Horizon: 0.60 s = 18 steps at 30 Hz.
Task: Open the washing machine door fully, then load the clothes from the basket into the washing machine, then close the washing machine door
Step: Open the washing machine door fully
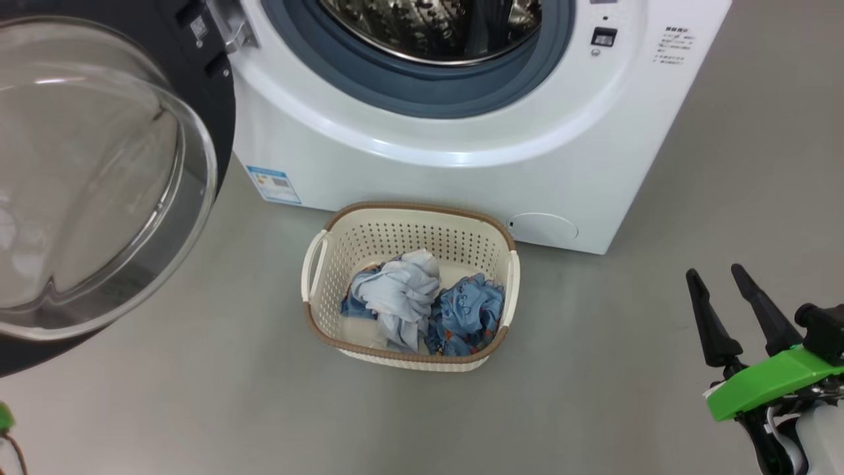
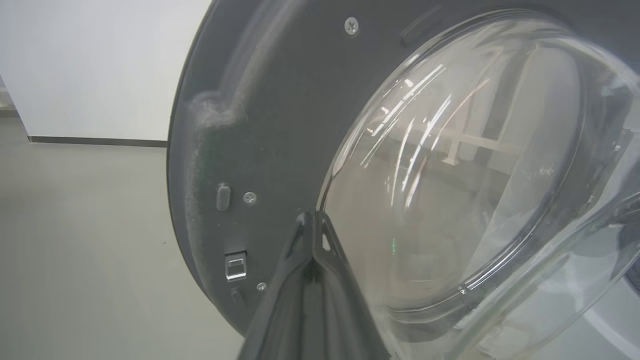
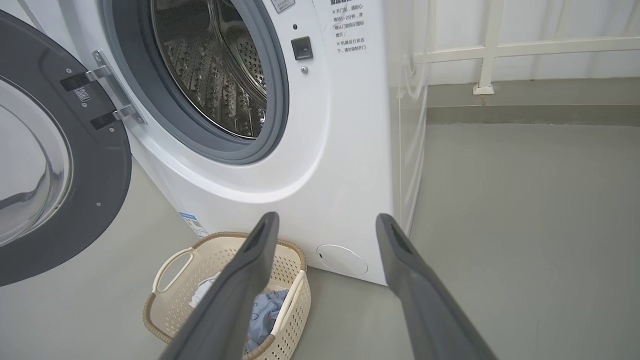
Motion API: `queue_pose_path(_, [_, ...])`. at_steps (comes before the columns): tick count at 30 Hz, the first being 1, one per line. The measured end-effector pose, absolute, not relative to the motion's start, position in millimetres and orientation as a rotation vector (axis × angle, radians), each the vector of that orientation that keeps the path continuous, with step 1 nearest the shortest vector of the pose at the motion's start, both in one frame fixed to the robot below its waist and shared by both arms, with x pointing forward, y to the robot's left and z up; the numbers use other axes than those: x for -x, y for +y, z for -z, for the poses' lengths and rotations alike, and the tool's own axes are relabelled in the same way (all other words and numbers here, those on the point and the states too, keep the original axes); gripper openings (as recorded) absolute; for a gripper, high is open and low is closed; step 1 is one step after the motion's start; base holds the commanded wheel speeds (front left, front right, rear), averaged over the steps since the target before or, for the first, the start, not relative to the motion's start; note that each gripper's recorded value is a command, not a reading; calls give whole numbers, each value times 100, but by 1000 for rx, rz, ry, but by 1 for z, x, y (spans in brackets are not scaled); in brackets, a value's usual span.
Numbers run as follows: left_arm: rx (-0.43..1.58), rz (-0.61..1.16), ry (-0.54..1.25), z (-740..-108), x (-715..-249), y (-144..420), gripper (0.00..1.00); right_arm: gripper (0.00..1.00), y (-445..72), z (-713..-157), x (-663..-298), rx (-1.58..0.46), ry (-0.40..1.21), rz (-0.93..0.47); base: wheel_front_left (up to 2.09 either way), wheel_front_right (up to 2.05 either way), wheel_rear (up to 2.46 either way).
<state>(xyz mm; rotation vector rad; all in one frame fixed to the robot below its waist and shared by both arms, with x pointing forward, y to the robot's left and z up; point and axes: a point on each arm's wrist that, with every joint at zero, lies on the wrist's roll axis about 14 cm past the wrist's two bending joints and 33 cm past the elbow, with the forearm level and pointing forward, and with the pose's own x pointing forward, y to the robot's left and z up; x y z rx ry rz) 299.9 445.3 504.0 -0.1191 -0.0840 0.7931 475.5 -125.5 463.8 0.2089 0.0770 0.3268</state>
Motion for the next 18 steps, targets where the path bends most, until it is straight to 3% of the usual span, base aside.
queue_pose_path(1, [115, -781, -84, -504, -300, 442, 0, 100, -126, -464, -474, -210, 77, -325, 0, 0, 0])
queue_pose_path(3, [118, -759, -82, -501, -300, 433, 19, 100, -128, -467, -473, -210, 71, -321, 0, 0, 0])
queue_pose_path(9, [142, -673, -79, -495, -310, 405, 53, 100, -137, -473, -468, -212, 57, -296, 0, 0, 0])
queue_pose_path(12, [148, -614, -72, -492, -321, 387, 92, 100, -143, -475, -465, -213, 52, -279, 0, 0, 0])
queue_pose_path(13, [152, -590, -69, -491, -325, 380, 100, 100, -145, -475, -464, -213, 50, -273, 0, 0, 0])
queue_pose_path(18, [170, -468, -50, -485, -343, 342, 100, 100, -159, -476, -456, -214, 47, -236, 0, 0, 0])
